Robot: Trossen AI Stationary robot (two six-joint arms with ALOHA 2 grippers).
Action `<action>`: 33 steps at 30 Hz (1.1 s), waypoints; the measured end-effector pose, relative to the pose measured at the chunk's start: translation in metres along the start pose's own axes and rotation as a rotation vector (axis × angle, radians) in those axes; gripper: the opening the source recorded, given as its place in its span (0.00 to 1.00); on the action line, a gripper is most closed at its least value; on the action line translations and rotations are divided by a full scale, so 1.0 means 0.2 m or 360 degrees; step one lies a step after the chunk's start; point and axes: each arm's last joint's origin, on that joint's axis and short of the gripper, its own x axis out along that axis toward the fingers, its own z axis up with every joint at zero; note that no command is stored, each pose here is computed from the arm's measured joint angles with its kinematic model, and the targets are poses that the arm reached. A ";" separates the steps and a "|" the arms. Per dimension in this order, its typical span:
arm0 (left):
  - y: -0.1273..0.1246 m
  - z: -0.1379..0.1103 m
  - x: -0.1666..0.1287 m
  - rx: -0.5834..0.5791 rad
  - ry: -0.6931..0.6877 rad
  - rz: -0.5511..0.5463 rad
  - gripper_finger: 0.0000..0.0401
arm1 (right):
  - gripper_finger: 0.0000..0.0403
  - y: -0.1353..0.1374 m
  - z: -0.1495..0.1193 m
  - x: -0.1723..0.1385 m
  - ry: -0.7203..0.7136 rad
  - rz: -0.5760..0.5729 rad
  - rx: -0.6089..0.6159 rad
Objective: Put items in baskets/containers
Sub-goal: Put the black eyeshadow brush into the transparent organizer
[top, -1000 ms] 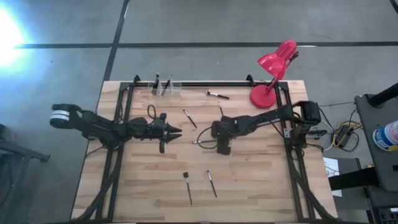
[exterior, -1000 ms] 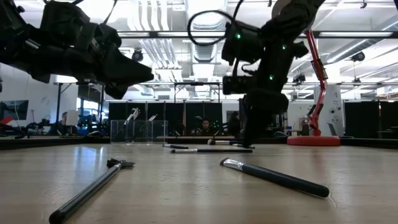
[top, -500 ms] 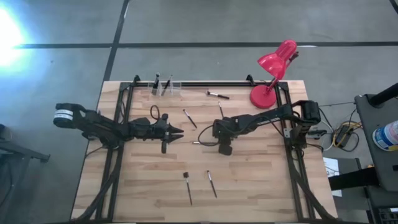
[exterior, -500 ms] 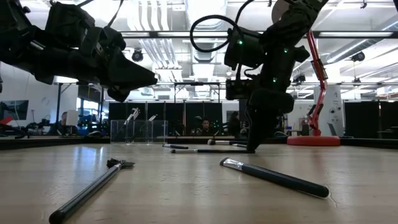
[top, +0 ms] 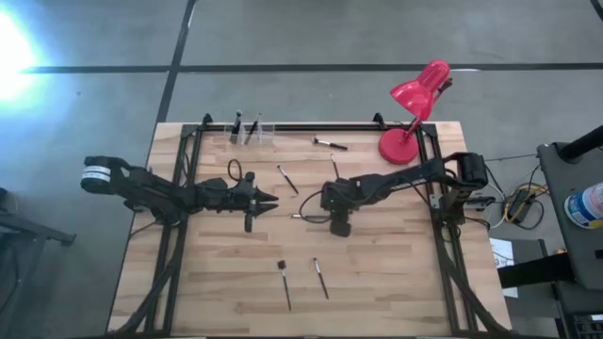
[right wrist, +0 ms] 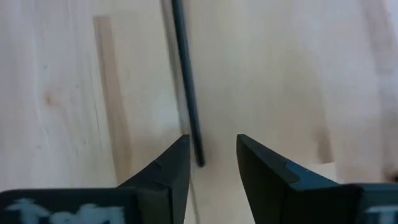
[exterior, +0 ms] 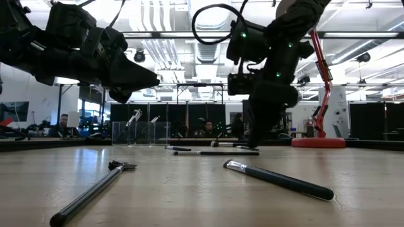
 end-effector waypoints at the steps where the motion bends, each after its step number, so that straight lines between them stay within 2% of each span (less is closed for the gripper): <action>1: 0.00 0.00 0.00 0.0000 0.0000 0.0000 0.25 | 0.31 0.01 -0.01 0.00 0.0010 0.0002 -0.0005; 8: 0.00 0.00 0.00 -0.0001 0.0000 0.0000 0.25 | 0.23 0.03 -0.03 0.08 0.0077 -0.0009 -0.0025; 16: 0.00 0.00 0.00 -0.0012 0.0001 0.0000 0.25 | 0.04 0.03 -0.03 0.09 0.0060 -0.0046 -0.0031; 25: 0.00 0.02 -0.01 -0.0097 -0.0035 0.0022 0.25 | 0.02 0.03 -0.04 0.05 -0.0010 -0.0047 -0.0059; 33: 0.00 0.03 -0.03 -0.0123 -0.0078 0.0087 0.25 | 0.02 0.02 -0.14 0.08 -0.0392 0.0014 0.0015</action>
